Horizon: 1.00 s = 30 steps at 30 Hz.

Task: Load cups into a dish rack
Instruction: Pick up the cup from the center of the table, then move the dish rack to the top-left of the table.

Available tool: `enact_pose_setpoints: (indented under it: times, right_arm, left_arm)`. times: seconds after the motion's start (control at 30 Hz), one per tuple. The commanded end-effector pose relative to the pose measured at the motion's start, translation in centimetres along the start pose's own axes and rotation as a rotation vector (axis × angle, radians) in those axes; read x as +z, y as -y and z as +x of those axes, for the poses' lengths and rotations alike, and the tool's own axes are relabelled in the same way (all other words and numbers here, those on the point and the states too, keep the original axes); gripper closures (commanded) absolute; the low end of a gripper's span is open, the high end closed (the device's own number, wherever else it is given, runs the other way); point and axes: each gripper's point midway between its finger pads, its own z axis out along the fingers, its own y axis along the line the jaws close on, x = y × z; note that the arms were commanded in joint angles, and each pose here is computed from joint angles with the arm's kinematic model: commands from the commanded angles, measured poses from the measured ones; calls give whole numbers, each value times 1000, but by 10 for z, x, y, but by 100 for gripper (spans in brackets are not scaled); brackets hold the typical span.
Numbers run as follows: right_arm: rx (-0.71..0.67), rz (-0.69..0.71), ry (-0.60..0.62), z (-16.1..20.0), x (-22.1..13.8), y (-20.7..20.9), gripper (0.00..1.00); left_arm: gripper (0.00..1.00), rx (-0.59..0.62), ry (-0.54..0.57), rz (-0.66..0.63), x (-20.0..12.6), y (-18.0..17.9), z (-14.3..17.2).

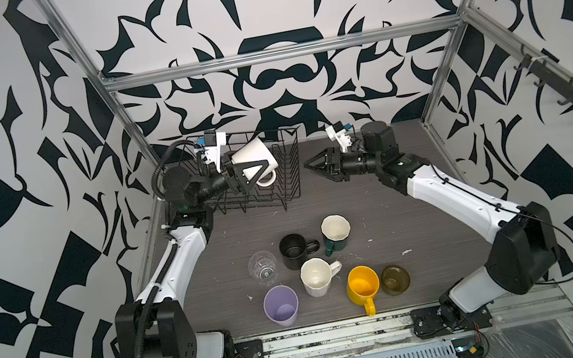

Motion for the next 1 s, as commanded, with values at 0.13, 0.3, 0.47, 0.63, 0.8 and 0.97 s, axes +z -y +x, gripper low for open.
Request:
enact_pose_setpoints:
  times: [0.13, 0.3, 0.47, 0.63, 0.8, 0.97]
  right_arm:
    - [-155, 194, 124, 0, -40, 7, 39]
    - [-256, 322, 232, -7, -78, 9, 25]
    - [-325, 416, 316, -12, -111, 11, 14]
    - [-344, 498, 334, -6, -132, 21, 13]
    - [-331, 541, 324, 5, -141, 34, 13]
    - [-325, 560, 303, 13, -145, 43, 13]
  left_arm:
    - [100, 38, -91, -327, -13, -36, -4]
    - [100, -42, -156, -546, -26, -74, -4]
    - [100, -108, -189, -685, -37, -103, -8]
    - [100, -213, -238, -779, -46, -129, -9]
    - [100, -334, -225, -902, -67, -165, -14]
    - [100, -425, -234, -959, -77, -198, -16]
